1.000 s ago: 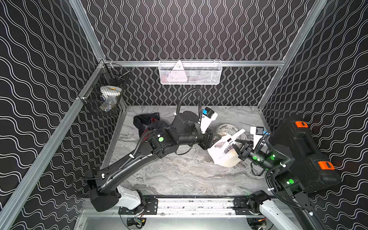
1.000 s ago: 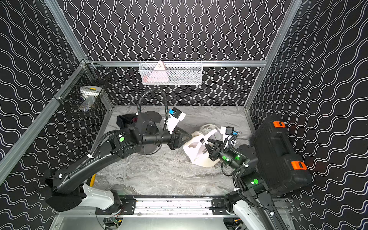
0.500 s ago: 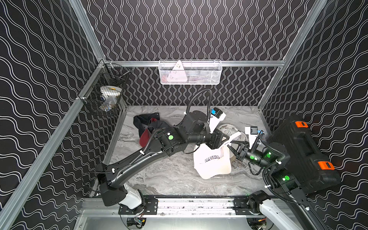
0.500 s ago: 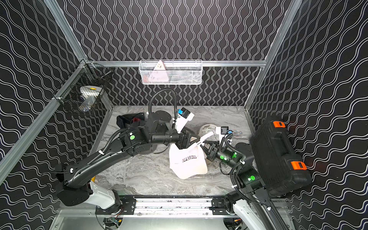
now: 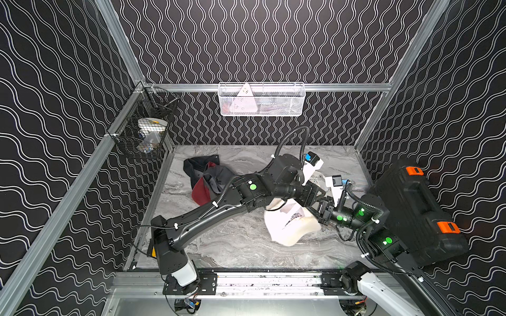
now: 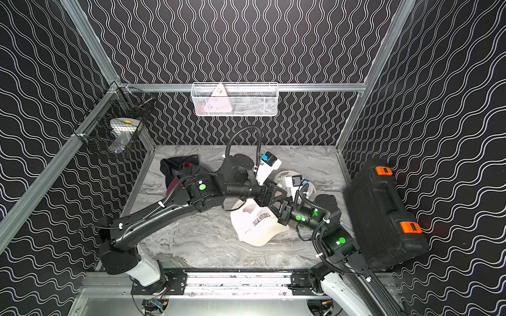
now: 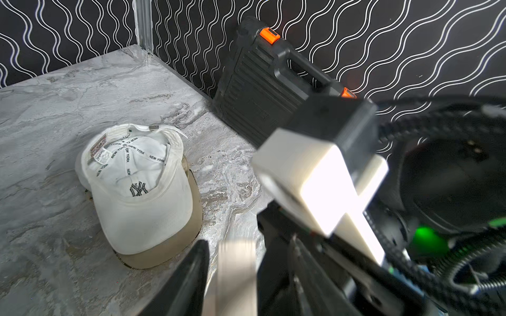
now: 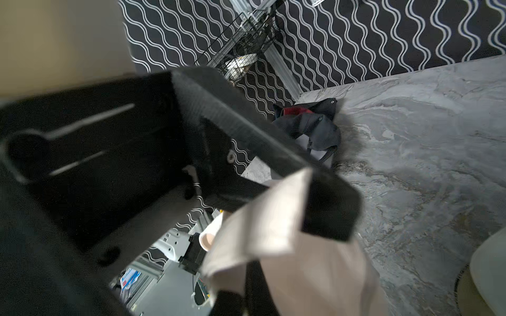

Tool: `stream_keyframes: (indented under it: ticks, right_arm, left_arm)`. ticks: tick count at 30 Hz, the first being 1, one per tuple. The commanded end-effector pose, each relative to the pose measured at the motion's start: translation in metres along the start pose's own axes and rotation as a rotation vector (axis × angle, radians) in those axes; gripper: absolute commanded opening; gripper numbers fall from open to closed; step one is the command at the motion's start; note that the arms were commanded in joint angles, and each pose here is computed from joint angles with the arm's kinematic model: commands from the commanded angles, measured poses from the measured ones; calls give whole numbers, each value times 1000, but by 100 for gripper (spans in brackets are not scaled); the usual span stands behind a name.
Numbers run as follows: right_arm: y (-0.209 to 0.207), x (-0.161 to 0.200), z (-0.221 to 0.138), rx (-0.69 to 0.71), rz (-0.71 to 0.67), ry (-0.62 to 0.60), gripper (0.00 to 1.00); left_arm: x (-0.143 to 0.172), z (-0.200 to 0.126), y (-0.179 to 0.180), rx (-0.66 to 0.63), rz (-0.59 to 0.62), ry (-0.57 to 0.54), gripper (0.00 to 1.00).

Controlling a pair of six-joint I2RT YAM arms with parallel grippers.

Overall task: Open the adjustable buckle of the baseball cap
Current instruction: Open the adjustable buckle on the baseball cap.

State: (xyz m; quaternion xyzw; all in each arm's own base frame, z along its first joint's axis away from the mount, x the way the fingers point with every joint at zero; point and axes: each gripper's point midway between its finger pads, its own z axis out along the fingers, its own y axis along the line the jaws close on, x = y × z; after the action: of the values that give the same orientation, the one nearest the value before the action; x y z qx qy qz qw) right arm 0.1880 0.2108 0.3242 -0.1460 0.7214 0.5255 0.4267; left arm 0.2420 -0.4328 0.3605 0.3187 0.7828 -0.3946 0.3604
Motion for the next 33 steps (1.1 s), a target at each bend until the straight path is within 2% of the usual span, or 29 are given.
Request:
stream_keyframes:
  ticks: [1,4,6,33]
  right_arm:
    - [7,-10,0,-14,-44,-39,0]
    - [7,-9,1,-11,-46,-37,0]
    - [7,-8,1,-11,-47,-35,0]
    - [-2,-13,-3,57,-48,-57,0]
  left_arm:
    - [-4,0,-3,-4,-8,-10,22]
    - [-4,-1,-1,-17,-5,-10,5]
    - [-4,-2,-1,-20,-4,-12,0]
    - [-6,-23,-8,-66,37,-39,0]
